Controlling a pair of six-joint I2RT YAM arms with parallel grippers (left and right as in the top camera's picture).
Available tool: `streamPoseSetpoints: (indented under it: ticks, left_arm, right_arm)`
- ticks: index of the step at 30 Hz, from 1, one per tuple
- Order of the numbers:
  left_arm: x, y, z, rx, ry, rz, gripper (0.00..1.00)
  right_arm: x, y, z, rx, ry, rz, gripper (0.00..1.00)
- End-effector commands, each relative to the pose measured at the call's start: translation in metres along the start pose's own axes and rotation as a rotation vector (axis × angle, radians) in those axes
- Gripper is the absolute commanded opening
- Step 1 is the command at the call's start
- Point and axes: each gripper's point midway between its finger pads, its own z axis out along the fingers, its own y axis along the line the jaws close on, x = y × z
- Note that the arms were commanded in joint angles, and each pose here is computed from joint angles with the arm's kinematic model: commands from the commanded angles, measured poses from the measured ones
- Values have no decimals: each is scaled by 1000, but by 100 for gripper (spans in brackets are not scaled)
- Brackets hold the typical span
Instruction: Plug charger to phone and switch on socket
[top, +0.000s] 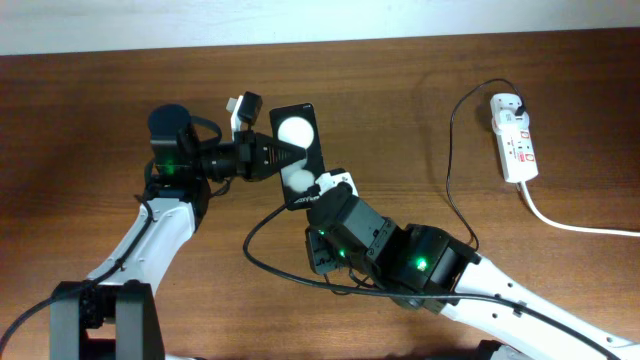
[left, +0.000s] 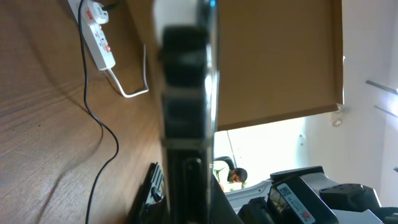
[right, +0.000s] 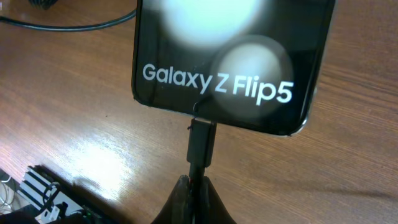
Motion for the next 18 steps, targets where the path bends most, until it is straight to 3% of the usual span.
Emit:
streamPoseSetpoints:
  ticks: [1, 4, 5, 6, 10, 14, 18]
  left_arm:
    - [33, -15, 14, 75, 162, -11, 0]
    - [32, -16, 14, 76, 160, 8, 0]
    - [32, -16, 14, 77, 159, 27, 0]
    - [32, -16, 14, 78, 158, 42, 0]
    - [30, -15, 14, 74, 145, 73, 0]
    - [3, -1, 17, -14, -9, 104, 0]
    - [-1, 32, 39, -160, -92, 116, 0]
  right_arm:
    - [-49, 1, -30, 18, -193, 18, 4]
    - [-40, -6, -36, 37, -165, 13, 6]
    - [-34, -11, -49, 41, -160, 12, 19]
    - [-31, -14, -59, 41, -161, 13, 26]
    - [-15, -29, -96, 43, -159, 12, 39]
    - [5, -49, -145, 22, -195, 18, 66]
    - [20, -70, -164, 68, -201, 18, 75]
